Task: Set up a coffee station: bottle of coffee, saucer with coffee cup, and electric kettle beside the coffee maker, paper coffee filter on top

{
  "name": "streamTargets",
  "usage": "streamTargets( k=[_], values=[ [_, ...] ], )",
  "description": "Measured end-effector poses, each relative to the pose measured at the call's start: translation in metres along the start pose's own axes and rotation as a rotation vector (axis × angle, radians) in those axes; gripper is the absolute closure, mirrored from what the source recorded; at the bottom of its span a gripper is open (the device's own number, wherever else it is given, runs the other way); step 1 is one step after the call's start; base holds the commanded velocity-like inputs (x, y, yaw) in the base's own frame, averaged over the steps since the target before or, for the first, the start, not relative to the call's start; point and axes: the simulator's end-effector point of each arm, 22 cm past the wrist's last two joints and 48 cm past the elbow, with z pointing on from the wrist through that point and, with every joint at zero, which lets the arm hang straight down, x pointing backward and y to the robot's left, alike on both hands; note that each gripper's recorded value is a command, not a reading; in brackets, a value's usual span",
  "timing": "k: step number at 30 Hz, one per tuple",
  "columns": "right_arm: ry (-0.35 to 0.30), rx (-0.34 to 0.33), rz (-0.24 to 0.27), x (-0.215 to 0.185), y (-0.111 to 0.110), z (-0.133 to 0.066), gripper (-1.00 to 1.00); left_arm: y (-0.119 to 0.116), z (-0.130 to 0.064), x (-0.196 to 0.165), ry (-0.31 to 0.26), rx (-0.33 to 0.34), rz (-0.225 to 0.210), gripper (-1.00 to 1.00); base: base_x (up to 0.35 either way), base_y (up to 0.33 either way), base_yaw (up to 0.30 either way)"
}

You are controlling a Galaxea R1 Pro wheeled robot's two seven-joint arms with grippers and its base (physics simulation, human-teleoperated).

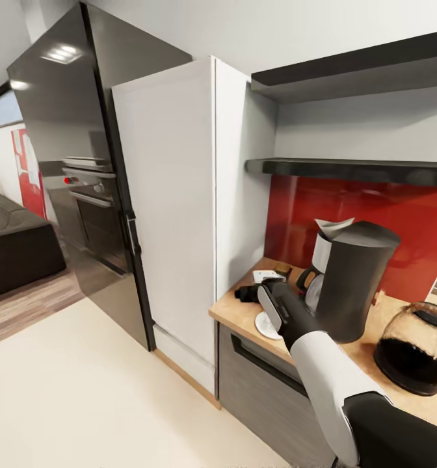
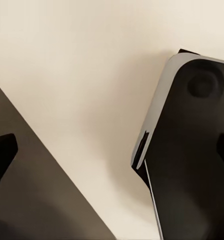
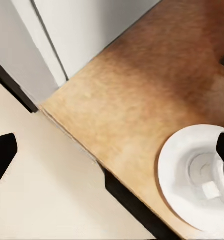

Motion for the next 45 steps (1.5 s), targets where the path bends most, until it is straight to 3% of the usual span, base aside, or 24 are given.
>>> streamTargets(
  k=[5,13,14,19,22,25,26,30,34,38,40,42,45],
  values=[
    [0.004,-0.023,0.0,0.002,0.005,0.001,-1.0,-0.001,0.001,-0.004,-0.005,0.001,-0.001,-1.0,-0.112,0.295,0.0],
    [0.067,-0.166,0.005,0.028,0.036,0.008,-1.0,0.0,0.001,-0.006,-0.009,0.0,-0.001,-1.0,-0.143,0.292,0.0],
    [0.114,-0.196,0.009,0.048,0.041,0.013,-1.0,-0.001,0.001,-0.007,-0.01,0.001,-0.001,-1.0,-0.208,0.264,0.0],
    [0.191,-0.278,0.024,0.081,0.058,0.017,-1.0,-0.002,0.001,-0.007,-0.01,0.002,-0.002,-1.0,-0.218,0.236,0.0],
    [0.281,-0.407,0.055,0.118,0.083,0.014,-1.0,-0.002,0.001,-0.007,-0.01,0.002,-0.003,-1.0,-0.052,0.052,0.0],
    [0.343,-0.437,0.072,0.145,0.088,0.014,-1.0,-0.002,0.001,-0.007,-0.011,0.003,-0.004,-1.0,-0.011,0.011,0.0],
    [0.401,-0.436,0.086,0.17,0.087,0.015,-1.0,-0.002,0.001,-0.007,-0.011,0.003,-0.004,-1.0,-0.003,0.003,0.0],
    [0.52,-0.417,0.11,0.228,0.08,0.014,-1.0,-0.003,0.001,-0.006,-0.009,0.004,-0.003,-1.0,-0.001,0.001,0.0],
    [0.548,-0.392,0.098,0.274,0.072,0.017,-1.0,-0.004,0.001,-0.006,-0.008,0.005,-0.001,-1.0,0.0,0.0,0.0],
    [0.614,-0.366,0.072,0.356,0.066,0.008,-1.0,-0.006,0.0,-0.004,-0.006,0.009,-0.001,-1.0,0.0,0.0,0.0],
    [0.694,-0.308,0.013,0.437,0.052,-0.008,-1.0,-0.008,0.0,-0.004,-0.005,0.011,0.001,-1.0,0.0,0.0,0.0],
    [0.7,-0.275,-0.004,0.462,0.039,-0.013,-1.0,-0.008,0.0,-0.004,-0.005,0.012,0.001,-1.0,0.0,0.0,0.0],
    [0.705,-0.175,-0.023,0.522,-0.007,-0.027,-1.0,-0.008,0.0,-0.004,-0.006,0.013,0.001,-1.0,0.0,0.0,0.0]
  ],
)
